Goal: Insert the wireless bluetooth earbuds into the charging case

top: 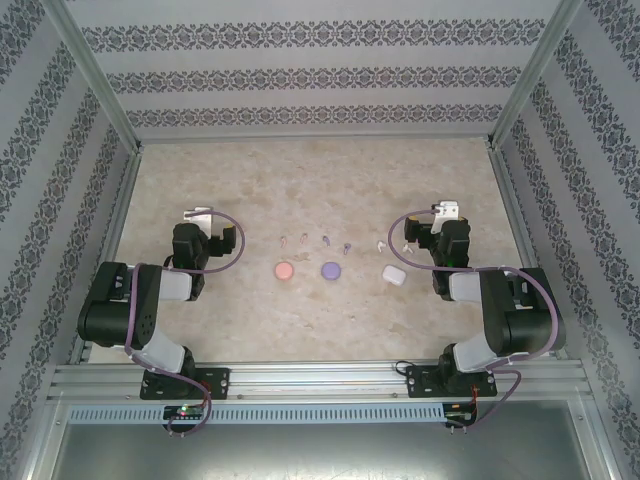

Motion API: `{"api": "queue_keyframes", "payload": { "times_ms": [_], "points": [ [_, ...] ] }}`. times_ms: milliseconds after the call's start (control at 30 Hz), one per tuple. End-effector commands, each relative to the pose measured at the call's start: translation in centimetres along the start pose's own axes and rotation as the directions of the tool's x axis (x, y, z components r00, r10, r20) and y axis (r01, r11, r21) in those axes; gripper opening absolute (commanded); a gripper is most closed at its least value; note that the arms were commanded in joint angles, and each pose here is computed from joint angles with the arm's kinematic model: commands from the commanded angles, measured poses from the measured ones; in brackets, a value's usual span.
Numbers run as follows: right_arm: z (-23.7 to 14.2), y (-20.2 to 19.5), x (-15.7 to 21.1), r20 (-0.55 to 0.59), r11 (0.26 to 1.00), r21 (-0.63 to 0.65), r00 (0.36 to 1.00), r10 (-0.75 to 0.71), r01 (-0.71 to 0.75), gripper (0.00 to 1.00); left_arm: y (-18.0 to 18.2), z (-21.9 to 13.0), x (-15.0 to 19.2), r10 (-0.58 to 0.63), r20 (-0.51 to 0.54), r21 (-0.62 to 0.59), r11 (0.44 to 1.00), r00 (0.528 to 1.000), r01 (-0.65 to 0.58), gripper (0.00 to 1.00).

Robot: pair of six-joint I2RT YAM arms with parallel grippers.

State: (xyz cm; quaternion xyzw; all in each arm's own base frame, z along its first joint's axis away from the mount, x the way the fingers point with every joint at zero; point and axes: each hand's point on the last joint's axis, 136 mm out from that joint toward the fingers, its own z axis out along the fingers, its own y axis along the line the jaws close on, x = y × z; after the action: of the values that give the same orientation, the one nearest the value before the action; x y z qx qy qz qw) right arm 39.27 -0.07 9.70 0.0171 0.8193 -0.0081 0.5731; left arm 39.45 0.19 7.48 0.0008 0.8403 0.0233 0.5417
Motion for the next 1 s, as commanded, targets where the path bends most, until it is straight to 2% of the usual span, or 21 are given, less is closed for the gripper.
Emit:
{"api": "queue_keyframes", "payload": {
  "times_ms": [0,767,967],
  "points": [
    [0.2,0.2,-1.0,0.032,1.0,-0.019,0.999,0.006,-0.005,0.98,0.1,-0.3,-1.0,0.002,0.044,-0.012,1.0,0.999,-0.001,0.99],
    [0.2,0.0,-1.0,0.029,1.0,-0.016,0.999,0.014,-0.013,0.98,0.3,0.1,-0.9,-0.031,0.015,0.026,0.999,0.999,0.031,1.0],
    [-1.0,-0.7,-2.1,0.069,0.999,0.025,0.997,0.029,-0.031,0.98,0.5,-0.4,-2.6,-0.031,-0.019,0.02,0.999,0.999,0.031,0.98]
  ]
}}
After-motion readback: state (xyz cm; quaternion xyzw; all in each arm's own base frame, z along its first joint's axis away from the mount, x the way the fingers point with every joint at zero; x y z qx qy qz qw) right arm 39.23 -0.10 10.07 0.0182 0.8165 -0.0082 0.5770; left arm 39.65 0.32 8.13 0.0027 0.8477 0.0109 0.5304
